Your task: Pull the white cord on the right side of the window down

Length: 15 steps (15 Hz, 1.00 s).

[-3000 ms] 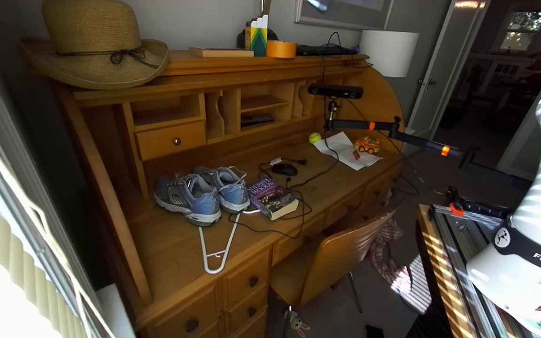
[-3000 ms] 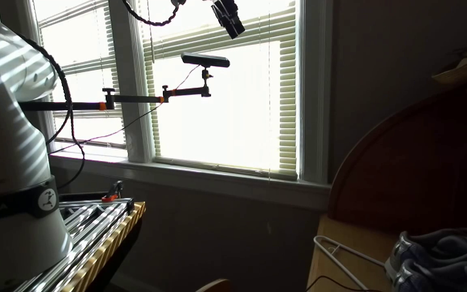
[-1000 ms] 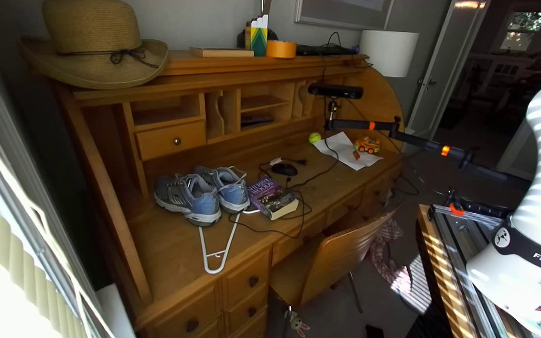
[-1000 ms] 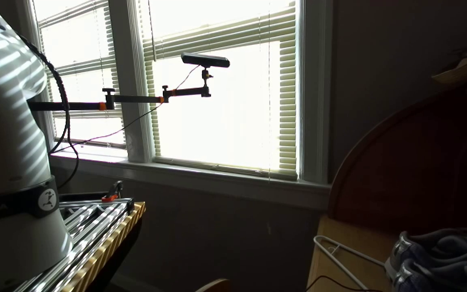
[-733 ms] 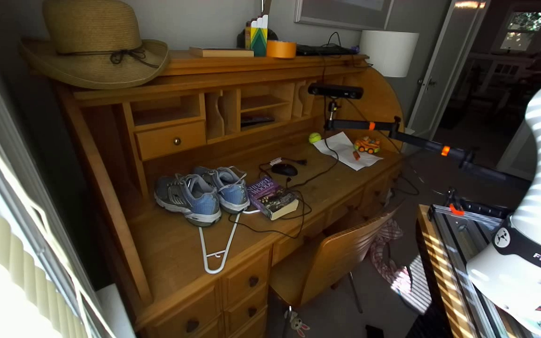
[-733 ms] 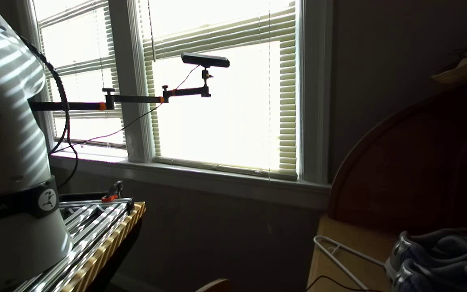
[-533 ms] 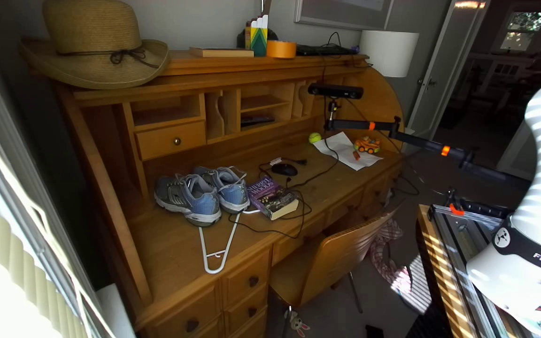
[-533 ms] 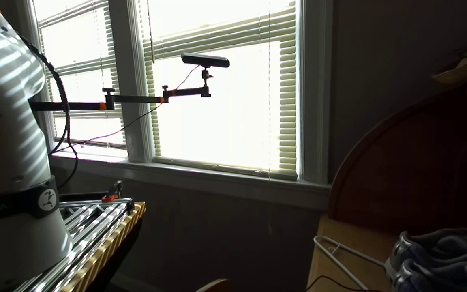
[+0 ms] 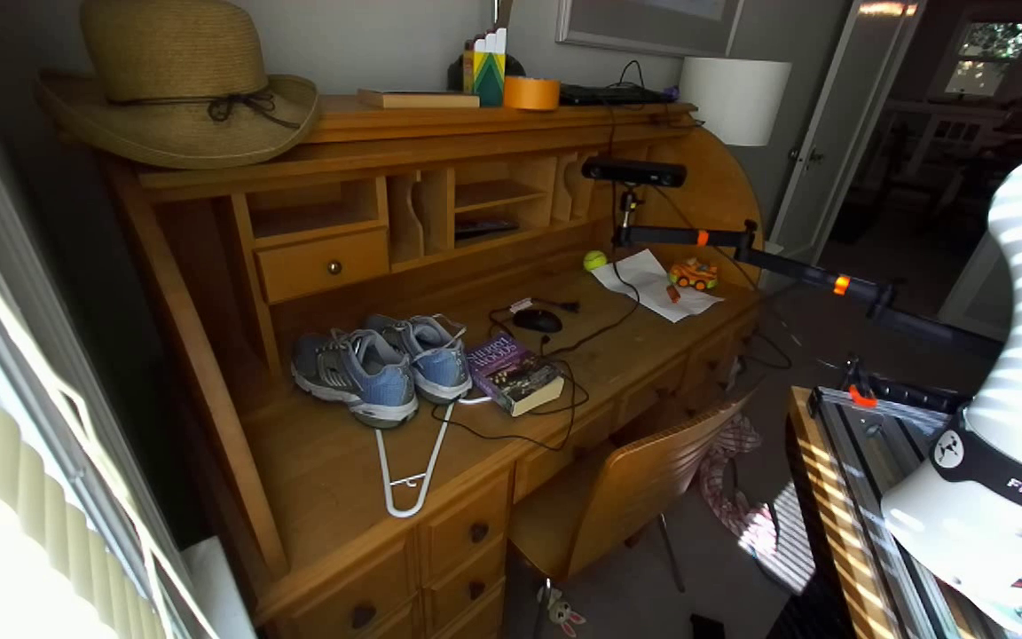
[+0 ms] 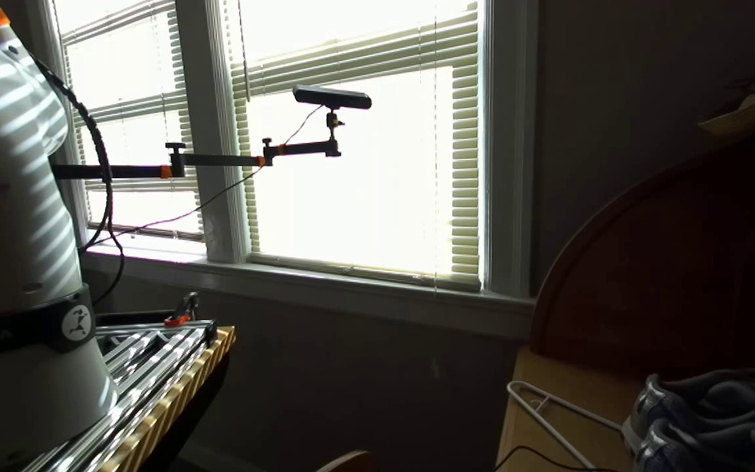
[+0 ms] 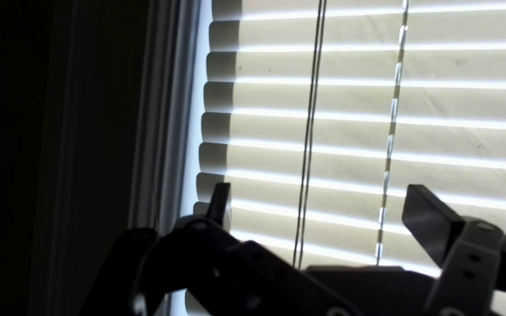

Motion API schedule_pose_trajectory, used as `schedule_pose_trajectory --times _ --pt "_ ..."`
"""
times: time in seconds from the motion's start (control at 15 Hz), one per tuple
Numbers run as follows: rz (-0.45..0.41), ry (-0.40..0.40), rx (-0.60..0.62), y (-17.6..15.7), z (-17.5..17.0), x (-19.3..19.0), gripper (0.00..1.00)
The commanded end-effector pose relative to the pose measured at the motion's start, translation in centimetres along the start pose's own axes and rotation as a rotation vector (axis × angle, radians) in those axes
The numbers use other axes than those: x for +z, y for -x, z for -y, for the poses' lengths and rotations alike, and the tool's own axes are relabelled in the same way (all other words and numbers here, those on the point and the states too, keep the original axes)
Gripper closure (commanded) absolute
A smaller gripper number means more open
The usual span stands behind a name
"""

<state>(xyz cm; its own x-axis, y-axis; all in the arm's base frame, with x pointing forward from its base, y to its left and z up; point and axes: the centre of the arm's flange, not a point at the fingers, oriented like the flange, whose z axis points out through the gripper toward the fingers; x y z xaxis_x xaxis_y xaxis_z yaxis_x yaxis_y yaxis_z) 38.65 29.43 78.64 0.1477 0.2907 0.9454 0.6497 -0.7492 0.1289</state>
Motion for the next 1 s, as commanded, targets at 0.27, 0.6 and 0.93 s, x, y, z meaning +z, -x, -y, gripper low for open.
schedule_pose_trajectory --times 0.27,0.6,0.93 --pt "-0.018 -0.05 -0.051 -1.2 -0.8 1.5 0.46" --pt "-0.03 -0.073 -0.061 -1.2 -1.5 1.9 0.37" --pt "-0.035 -0.102 -0.084 -1.4 -2.0 2.2 0.62"
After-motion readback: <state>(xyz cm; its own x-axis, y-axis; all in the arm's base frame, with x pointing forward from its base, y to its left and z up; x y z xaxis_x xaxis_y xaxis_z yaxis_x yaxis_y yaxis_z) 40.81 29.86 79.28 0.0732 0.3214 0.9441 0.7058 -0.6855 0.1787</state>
